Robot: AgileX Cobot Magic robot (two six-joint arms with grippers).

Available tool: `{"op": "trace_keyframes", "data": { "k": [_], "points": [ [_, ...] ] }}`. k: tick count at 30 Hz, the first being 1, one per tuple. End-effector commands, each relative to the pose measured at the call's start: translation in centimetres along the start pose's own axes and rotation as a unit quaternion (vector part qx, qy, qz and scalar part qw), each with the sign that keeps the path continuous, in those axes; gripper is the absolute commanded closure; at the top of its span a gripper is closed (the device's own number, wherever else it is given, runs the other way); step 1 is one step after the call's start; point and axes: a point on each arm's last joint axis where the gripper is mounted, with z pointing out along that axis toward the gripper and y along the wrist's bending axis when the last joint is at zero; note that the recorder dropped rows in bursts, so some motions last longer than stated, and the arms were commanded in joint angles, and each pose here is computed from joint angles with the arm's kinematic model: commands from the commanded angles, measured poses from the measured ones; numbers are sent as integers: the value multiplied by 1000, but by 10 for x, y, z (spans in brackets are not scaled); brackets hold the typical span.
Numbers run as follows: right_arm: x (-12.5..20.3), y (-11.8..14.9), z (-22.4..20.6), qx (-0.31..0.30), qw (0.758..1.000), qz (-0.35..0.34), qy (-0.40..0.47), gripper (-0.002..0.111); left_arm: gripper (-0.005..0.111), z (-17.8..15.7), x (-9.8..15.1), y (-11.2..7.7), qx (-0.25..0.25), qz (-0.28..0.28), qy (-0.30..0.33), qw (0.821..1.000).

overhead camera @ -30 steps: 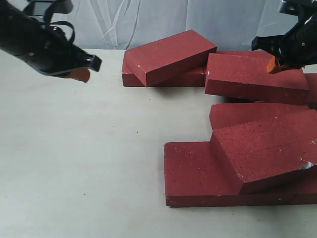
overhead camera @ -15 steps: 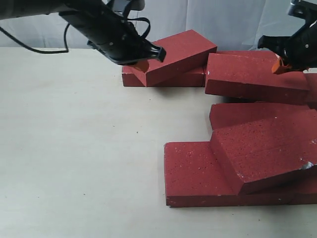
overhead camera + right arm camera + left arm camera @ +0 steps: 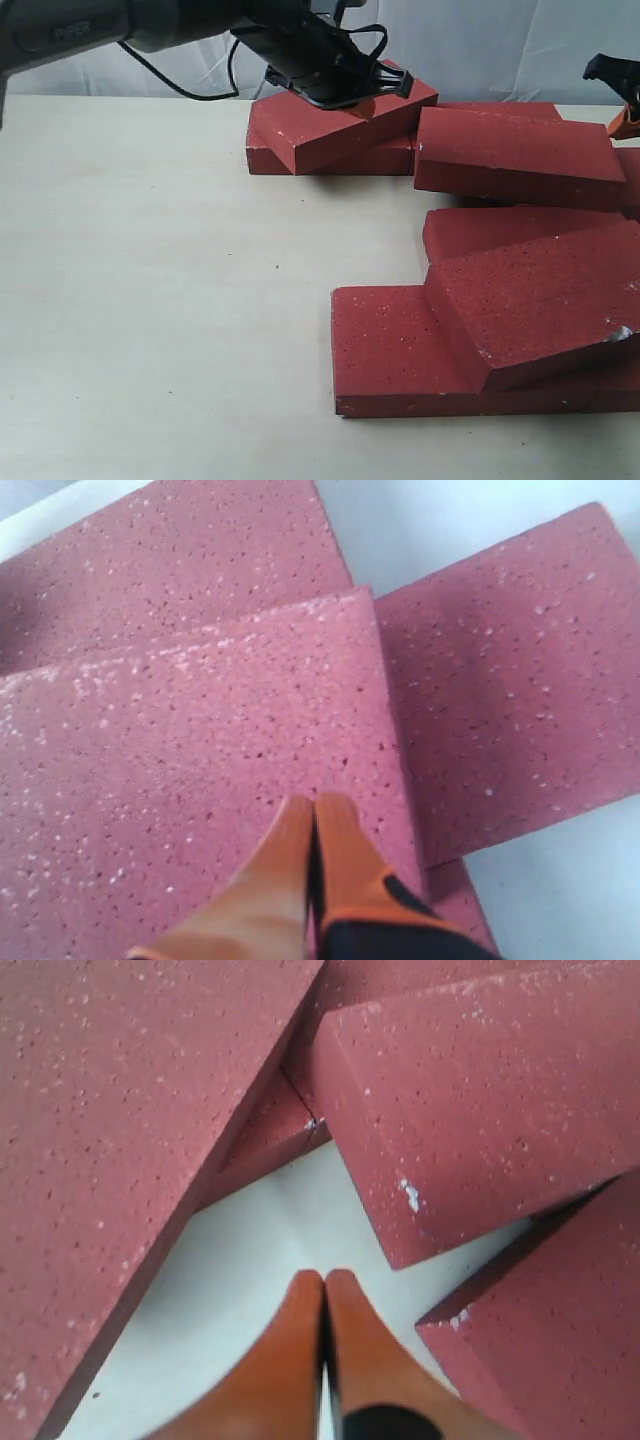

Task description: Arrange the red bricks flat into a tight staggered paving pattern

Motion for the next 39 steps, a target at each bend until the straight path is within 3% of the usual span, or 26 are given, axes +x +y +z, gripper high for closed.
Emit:
{"op": "trace_keyframes", "data": {
  "k": [1, 10, 24, 39],
  "points": [
    [-9, -15, -3, 26, 999, -16, -28, 109, 107, 19, -7, -3, 10, -18, -13, 1000],
    [-12, -42, 9, 43, 999, 18, -26, 109, 107, 55, -12, 0, 37, -58, -26, 997],
    [3, -50, 54, 31, 998, 48, 22, 109, 107, 74, -14, 6, 42, -87, -77, 992],
    [0, -48, 58, 12, 999, 32, 4, 109, 107, 109, 10, 12, 80, -177, -38, 980]
  ]
}}
